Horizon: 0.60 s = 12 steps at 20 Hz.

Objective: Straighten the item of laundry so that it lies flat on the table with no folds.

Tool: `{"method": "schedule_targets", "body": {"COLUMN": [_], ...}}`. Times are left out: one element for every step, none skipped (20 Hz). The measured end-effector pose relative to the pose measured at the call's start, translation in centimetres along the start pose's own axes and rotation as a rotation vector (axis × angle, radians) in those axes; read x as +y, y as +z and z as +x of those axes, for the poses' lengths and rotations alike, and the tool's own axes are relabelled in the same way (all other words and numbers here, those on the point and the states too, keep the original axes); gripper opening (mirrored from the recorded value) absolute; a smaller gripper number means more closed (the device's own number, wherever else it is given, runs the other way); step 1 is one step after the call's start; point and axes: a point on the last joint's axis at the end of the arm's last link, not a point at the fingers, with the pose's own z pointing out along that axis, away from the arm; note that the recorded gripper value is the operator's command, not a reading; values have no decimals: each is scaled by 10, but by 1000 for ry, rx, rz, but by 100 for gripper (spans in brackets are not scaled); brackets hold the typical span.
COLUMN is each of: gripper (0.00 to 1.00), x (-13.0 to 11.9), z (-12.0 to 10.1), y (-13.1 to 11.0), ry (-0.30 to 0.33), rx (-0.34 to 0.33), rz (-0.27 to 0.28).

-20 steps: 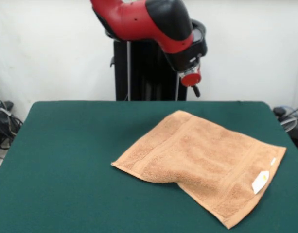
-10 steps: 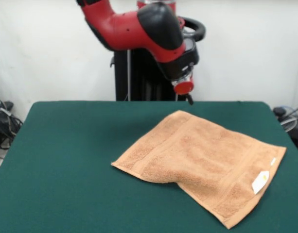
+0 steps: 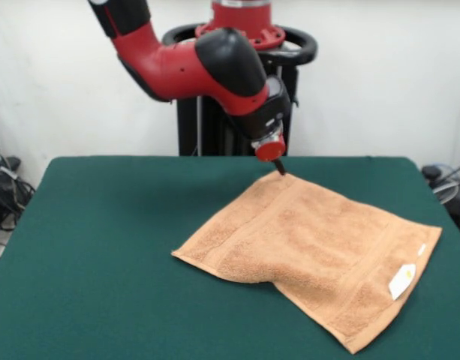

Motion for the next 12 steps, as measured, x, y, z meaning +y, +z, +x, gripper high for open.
{"method": "schedule_targets", "body": {"gripper": [100, 100, 100, 100, 100, 100, 100, 100, 100, 100, 100, 100], "x": [0, -1, -1, -1, 0, 0, 1, 1, 2, 2, 3, 3], "z": [-2, -5, -7, -8, -9, -9, -10, -11, -11, -12, -12, -12], "y": [2, 4, 7, 9, 11, 12, 13, 14, 13, 12, 11, 11], "ry": [-3, -7, -12, -18, -22, -27, -30, -31, -30, -31, -31, -32], "rx": [1, 1, 1, 1, 0, -2, -3, -3, -4, -7, -9, -11], "rz": [-2, -5, -9, -13, -15, -16, -17, -17, -18, -20, -22, -23]}}
